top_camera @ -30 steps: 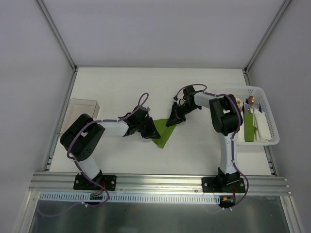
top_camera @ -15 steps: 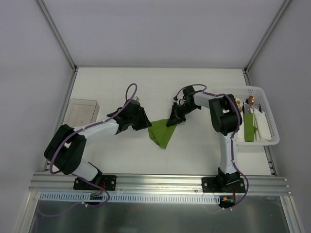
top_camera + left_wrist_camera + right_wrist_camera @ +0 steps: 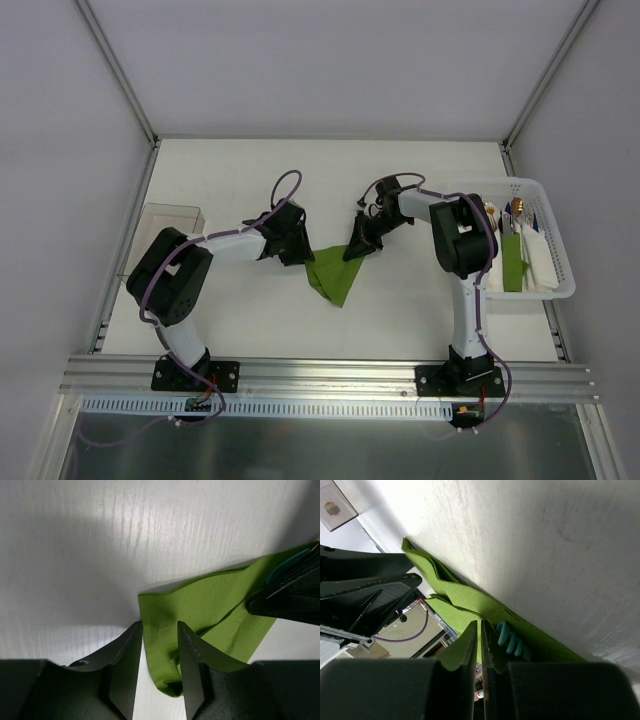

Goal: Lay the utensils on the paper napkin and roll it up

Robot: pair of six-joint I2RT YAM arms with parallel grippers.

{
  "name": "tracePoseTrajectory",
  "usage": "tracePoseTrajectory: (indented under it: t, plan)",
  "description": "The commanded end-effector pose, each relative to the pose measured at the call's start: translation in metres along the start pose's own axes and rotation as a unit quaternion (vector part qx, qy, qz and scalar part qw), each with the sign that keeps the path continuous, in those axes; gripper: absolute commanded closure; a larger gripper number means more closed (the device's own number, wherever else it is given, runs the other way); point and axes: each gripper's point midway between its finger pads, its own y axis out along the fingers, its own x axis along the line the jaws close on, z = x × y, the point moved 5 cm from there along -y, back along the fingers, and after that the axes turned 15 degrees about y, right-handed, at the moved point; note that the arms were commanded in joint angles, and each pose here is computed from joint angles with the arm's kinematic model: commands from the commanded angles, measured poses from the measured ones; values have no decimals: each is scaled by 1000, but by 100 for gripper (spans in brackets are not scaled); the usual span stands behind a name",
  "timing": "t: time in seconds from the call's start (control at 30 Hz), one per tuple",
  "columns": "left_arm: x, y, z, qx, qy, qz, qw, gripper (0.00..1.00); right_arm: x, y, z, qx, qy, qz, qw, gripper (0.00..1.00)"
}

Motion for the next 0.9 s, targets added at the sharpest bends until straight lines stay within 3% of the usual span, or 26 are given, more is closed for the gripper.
tracePoseTrajectory:
  t: [0.0,0.23,0.37,0.57,0.87]
  plan:
    - [1,6,-4,3,21,-12,1000,65,-10,4,-6,-8,4,31,999,90]
    - [8,16,6,21,27,-30,999,69,-9,5,-8,-7,7,33,999,91]
    - [8,11,6,17,23,-26,999,85,-9,4,-7,-8,6,36,999,92]
    - [-16,-18,-11,-37,40,14,998,100,-11,4,-6,-12,11,44,999,95]
    - [-62,-38,-11,-56,94,99,989,100,-13,3,-6,-17,12,50,999,97]
